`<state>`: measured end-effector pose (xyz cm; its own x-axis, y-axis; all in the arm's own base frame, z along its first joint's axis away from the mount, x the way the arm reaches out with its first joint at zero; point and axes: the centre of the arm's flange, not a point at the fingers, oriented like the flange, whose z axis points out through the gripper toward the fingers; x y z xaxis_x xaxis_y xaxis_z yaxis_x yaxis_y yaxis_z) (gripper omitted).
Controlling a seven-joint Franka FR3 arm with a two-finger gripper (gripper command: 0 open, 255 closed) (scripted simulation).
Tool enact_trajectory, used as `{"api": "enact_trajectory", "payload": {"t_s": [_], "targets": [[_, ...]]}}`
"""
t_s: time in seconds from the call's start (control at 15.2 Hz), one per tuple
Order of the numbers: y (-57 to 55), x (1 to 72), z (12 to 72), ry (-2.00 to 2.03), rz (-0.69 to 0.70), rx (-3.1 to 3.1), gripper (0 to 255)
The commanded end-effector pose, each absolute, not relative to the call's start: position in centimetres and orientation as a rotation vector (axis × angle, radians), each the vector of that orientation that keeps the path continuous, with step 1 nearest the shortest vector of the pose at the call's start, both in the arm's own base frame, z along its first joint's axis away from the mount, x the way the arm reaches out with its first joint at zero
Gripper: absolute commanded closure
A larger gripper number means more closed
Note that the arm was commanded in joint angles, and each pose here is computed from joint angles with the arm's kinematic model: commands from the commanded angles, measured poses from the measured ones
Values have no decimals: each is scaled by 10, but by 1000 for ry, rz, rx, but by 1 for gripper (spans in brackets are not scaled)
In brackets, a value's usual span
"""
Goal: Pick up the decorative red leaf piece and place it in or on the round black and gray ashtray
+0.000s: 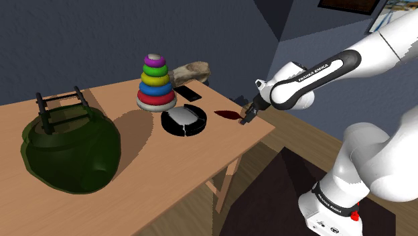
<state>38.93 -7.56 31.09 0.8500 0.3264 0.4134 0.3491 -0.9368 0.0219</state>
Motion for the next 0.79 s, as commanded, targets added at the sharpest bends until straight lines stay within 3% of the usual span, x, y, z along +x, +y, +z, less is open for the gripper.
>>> {"api": "enact_trajectory", "payload": {"t_s": [0.0, 0.07, 0.13, 0.73], "targets": [[-76, 389, 311, -543, -649, -2970, 0], [-76, 389, 311, -543, -649, -2970, 0], [-76, 389, 311, -543, -649, -2970, 255], [-76, 389, 311, -543, -649, -2970, 255]]}}
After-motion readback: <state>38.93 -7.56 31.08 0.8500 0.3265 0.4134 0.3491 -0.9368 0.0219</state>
